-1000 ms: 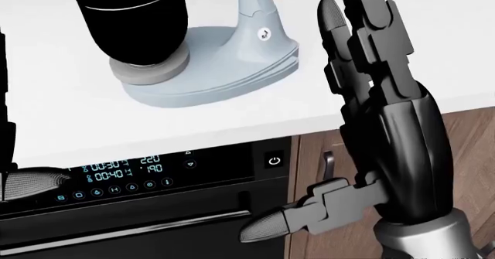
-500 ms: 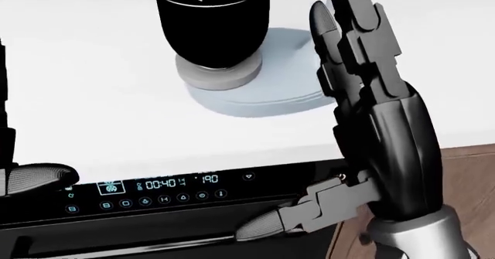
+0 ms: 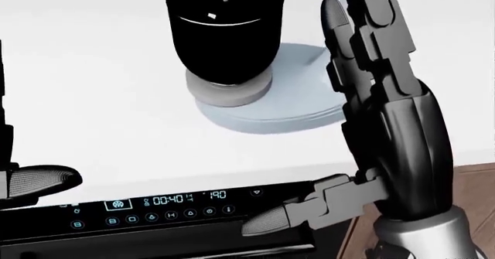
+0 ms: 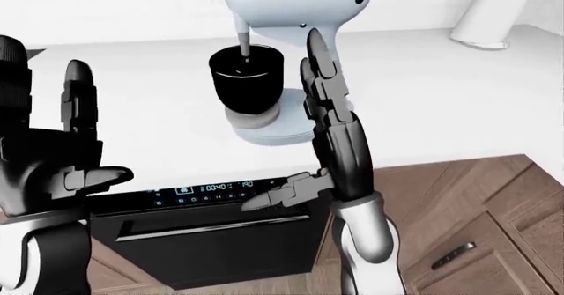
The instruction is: Open the stand mixer head.
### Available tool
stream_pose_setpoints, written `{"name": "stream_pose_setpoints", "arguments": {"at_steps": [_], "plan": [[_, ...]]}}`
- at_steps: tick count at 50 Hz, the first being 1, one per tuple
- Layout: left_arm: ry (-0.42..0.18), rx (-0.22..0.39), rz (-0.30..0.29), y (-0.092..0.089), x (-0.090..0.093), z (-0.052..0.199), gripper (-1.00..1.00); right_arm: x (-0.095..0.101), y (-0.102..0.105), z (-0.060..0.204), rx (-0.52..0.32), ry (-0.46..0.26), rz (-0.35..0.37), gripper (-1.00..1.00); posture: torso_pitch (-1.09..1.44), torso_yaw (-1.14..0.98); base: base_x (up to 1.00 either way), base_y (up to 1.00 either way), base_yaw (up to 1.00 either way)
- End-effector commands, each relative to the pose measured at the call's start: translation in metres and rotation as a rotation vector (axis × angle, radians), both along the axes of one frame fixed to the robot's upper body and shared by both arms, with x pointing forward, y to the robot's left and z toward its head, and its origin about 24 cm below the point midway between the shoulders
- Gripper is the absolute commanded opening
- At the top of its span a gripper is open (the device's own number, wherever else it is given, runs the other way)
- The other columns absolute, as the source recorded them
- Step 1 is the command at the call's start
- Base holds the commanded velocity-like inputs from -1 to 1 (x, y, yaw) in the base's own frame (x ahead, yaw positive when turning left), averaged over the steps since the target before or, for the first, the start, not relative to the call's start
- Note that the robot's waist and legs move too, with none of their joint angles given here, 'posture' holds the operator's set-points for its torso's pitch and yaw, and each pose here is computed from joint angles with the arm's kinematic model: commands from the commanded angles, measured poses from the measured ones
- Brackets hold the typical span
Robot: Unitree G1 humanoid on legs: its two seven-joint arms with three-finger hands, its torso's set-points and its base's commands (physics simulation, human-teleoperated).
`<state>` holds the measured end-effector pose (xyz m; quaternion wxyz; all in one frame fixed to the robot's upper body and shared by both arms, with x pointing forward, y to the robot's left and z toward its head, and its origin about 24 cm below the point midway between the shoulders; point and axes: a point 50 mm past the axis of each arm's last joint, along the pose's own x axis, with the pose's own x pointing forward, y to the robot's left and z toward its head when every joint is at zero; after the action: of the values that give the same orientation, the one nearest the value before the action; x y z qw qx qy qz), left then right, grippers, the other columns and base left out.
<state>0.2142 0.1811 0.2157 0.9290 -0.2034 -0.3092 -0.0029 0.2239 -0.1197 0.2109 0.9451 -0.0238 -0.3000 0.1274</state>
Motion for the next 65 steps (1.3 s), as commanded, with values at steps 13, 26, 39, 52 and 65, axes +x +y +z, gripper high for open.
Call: {"name": "stream_pose_setpoints", "arguments": {"at_steps": [13, 26, 39, 52, 65], "plan": [[-0.066, 0.021, -0.015, -0.004, -0.005, 0.010, 1.00, -0.004, -0.002, 0.011, 0.012, -0.073, -0.003, 1.00, -0.13, 0.00, 0.00, 0.00, 0.00], [-0.066, 0.015, -0.007, -0.002, -0.004, 0.009, 1.00, -0.003, -0.002, 0.008, 0.010, -0.064, -0.009, 1.00, -0.26, 0.00, 0.00, 0.00, 0.00], [-0.073, 0.005, 0.011, 0.000, -0.004, 0.010, 1.00, 0.003, -0.017, 0.000, 0.000, 0.054, -0.039, 1.00, -0.26, 0.00, 0.00, 0.00, 0.00], [-0.077, 0.002, 0.007, 0.000, -0.006, 0.011, 1.00, 0.002, -0.021, -0.001, 0.126, 0.225, 0.076, 1.00, -0.26, 0.00, 0.00, 0.00, 0.00], [-0.082, 0.001, -0.003, 0.000, -0.008, 0.012, 1.00, 0.007, -0.024, -0.015, 0.164, 0.300, 0.067, 1.00, -0.26, 0.00, 0.00, 0.00, 0.00]]}}
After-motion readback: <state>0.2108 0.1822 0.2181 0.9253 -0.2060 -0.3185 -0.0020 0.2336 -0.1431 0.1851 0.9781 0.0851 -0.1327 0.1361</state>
